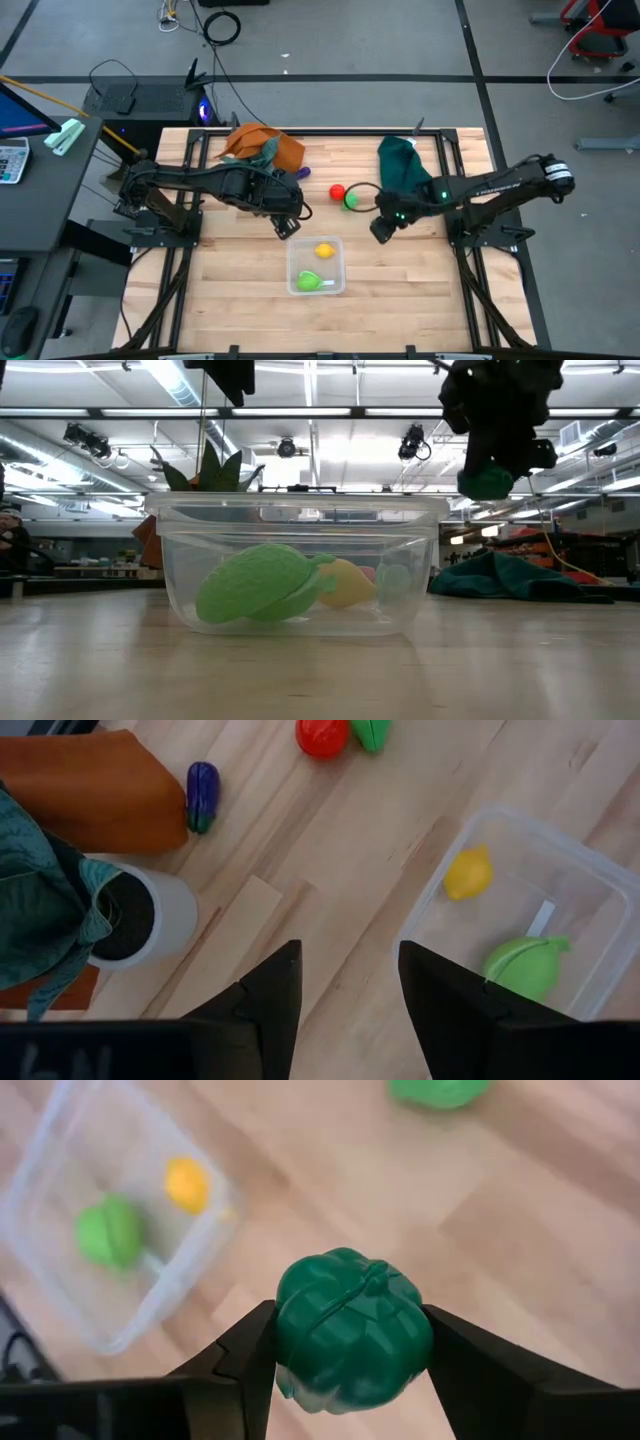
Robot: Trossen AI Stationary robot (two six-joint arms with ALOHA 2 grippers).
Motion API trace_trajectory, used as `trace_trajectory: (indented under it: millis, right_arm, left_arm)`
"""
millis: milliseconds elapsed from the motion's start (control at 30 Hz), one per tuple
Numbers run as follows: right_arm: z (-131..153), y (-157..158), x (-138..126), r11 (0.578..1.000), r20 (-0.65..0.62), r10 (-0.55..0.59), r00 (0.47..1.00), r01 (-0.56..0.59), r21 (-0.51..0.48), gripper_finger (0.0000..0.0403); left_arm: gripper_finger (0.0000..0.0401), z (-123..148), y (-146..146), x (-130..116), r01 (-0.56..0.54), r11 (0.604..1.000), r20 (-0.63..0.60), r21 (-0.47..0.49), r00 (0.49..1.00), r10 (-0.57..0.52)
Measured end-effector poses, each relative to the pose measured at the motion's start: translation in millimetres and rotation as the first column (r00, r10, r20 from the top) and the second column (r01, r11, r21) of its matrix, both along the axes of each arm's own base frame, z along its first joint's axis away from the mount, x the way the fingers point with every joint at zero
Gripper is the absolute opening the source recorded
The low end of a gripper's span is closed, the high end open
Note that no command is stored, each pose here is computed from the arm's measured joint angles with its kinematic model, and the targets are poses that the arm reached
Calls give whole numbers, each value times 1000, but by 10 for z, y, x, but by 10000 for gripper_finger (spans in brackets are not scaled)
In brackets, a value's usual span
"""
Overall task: Pick and placing Produce into tupperware
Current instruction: Put the bell pepper into the transparent bin
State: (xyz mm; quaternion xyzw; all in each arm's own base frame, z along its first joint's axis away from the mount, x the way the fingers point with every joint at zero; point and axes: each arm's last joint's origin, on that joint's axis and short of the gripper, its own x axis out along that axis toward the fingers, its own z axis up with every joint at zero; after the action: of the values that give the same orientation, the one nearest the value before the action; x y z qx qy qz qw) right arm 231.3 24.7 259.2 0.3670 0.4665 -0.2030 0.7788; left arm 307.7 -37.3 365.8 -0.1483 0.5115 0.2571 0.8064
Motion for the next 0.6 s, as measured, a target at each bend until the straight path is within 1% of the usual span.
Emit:
trace_trajectory:
  millis: [133,233,400,500,600]
  right_arm:
    - [-3,150,75,999,57,34,998,-35,20,185]
    - [10,230,174,997,95,76,993,-77,14,185]
    - [149,319,427,978,111,207,972,-201,-63,185]
    - [285,349,625,953,113,289,951,-276,-123,185]
    - [409,362,823,924,115,359,926,-337,-180,185]
  left_arm:
    - [173,6,5,-32,0,1000,-18,2,1000,0]
    - [175,14,13,-90,-1,1000,-55,7,998,2]
    - [172,58,38,-205,-37,999,-89,31,995,39]
    - [174,137,60,-324,-67,997,-80,42,994,70]
    - [173,229,80,-440,-100,994,-45,39,994,102]
